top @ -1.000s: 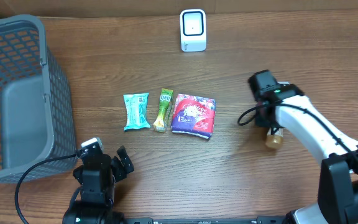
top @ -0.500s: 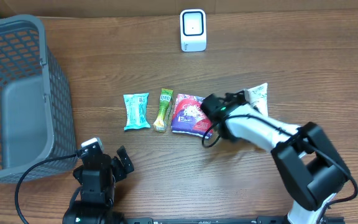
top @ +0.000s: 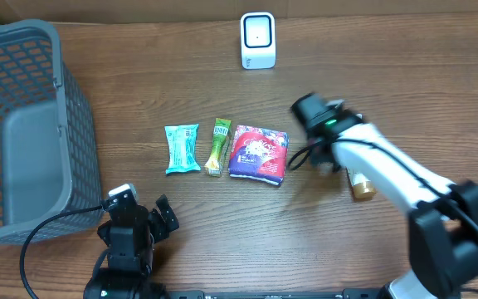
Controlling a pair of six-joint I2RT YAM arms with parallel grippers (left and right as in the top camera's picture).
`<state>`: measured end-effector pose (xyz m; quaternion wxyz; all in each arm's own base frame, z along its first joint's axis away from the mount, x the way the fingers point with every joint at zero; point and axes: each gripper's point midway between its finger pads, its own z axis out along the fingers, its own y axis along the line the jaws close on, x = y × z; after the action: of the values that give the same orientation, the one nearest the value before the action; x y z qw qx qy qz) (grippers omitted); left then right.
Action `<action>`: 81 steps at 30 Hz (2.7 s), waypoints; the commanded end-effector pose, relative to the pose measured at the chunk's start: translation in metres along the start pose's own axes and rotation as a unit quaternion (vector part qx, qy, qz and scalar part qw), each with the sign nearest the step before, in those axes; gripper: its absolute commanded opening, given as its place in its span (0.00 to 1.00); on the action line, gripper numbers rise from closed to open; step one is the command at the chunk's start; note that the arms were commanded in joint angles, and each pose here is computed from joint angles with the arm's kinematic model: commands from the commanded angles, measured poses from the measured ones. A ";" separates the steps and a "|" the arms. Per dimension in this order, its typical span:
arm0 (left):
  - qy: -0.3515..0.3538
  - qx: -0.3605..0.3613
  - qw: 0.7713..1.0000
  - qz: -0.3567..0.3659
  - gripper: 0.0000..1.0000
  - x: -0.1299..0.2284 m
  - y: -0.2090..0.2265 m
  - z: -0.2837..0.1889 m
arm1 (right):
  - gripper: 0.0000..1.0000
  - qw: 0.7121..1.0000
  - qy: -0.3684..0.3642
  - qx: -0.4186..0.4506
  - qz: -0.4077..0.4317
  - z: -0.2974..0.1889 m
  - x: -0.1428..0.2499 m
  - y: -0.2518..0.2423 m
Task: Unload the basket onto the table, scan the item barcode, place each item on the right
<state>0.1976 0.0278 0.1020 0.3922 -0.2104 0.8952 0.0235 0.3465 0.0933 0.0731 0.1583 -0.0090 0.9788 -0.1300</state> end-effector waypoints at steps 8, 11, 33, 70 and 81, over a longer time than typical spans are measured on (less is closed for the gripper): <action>-0.008 -0.005 1.000 -0.011 0.99 -0.002 0.002 0.000 | 0.66 0.995 -0.075 -0.033 -0.054 0.010 -0.052 0.000; -0.008 -0.005 1.000 -0.011 1.00 -0.002 0.002 0.000 | 0.61 0.995 -0.070 -0.026 -0.063 0.025 -0.053 0.004; -0.008 -0.005 1.000 -0.011 1.00 -0.002 0.002 0.000 | 0.49 0.989 0.030 0.055 -0.135 0.097 -0.011 -0.005; -0.008 -0.005 1.000 -0.011 1.00 -0.002 0.002 0.000 | 0.04 0.883 0.066 -0.464 -0.030 -0.084 -0.037 0.084; -0.008 -0.005 1.000 -0.011 1.00 -0.002 0.002 0.000 | 0.04 0.906 0.092 -0.409 0.055 -0.034 -0.035 0.023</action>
<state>0.1976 0.0278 0.1020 0.3922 -0.2104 0.8952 0.0235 0.3744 0.1348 0.1122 0.0581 -0.0159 0.9497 0.3074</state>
